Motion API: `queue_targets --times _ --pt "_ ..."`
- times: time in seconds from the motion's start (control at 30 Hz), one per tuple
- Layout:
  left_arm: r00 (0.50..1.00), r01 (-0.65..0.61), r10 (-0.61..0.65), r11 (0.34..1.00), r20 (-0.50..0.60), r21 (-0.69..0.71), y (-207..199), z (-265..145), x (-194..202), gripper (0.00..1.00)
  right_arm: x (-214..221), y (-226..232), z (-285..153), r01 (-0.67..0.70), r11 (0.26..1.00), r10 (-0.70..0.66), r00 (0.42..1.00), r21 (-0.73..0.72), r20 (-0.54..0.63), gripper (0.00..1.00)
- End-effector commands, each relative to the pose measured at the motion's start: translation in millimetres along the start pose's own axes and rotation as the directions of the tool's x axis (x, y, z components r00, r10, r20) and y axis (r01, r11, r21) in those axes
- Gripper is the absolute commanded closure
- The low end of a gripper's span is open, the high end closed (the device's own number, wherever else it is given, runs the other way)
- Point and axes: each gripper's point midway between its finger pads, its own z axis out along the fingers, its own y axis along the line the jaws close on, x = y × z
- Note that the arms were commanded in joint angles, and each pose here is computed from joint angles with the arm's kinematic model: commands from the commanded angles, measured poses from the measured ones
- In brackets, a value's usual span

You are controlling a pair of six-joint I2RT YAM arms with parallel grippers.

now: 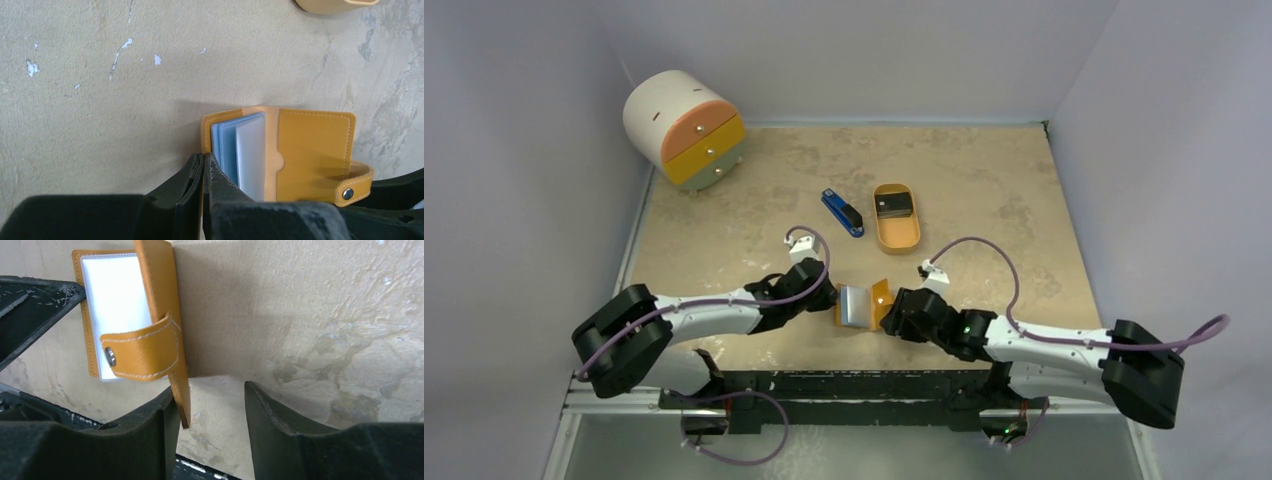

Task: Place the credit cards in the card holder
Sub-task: Open the card holder at the center of the board.

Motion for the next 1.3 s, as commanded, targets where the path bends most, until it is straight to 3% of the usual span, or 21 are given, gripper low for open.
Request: queue_targets --times 0.0,0.43,0.57,0.67,0.77,0.93,1.07,1.27 --pt "0.999 -0.004 0.003 0.999 0.044 0.036 -13 -10 -18 1.0 -16 -8 -11 -0.006 0.999 0.004 0.998 0.038 0.069 0.48" --pt "0.999 0.004 -0.007 0.998 0.048 0.067 -34 -29 -33 1.0 -58 62 -77 0.131 0.956 -0.09 0.983 -0.261 0.161 0.38" --pt "0.999 0.014 -0.018 0.997 0.049 0.076 -40 -31 -33 1.0 -75 101 -103 0.215 0.895 -0.135 0.966 -0.391 0.222 0.41" --pt "0.998 0.032 -0.037 0.996 0.059 0.086 -46 -35 -36 1.0 -79 127 -112 0.226 0.861 -0.141 0.967 -0.456 0.214 0.49" --pt "0.996 0.051 -0.059 0.993 0.07 0.104 -54 -39 -39 1.0 -80 143 -106 0.202 0.858 -0.122 0.974 -0.473 0.193 0.63" --pt "0.993 0.073 -0.083 0.99 0.081 0.117 -59 -43 -40 1.0 -71 150 -78 0.118 0.89 -0.069 0.99 -0.441 0.126 0.71" --pt "0.991 0.091 -0.102 0.988 0.085 0.124 -60 -45 -40 1.0 -55 139 -55 0.09 0.918 -0.07 0.995 -0.386 0.065 0.69" --pt "0.991 0.097 -0.107 0.987 0.079 0.126 -59 -43 -35 1.0 -45 122 -31 0.076 0.955 -0.069 0.997 -0.287 0.034 0.56"
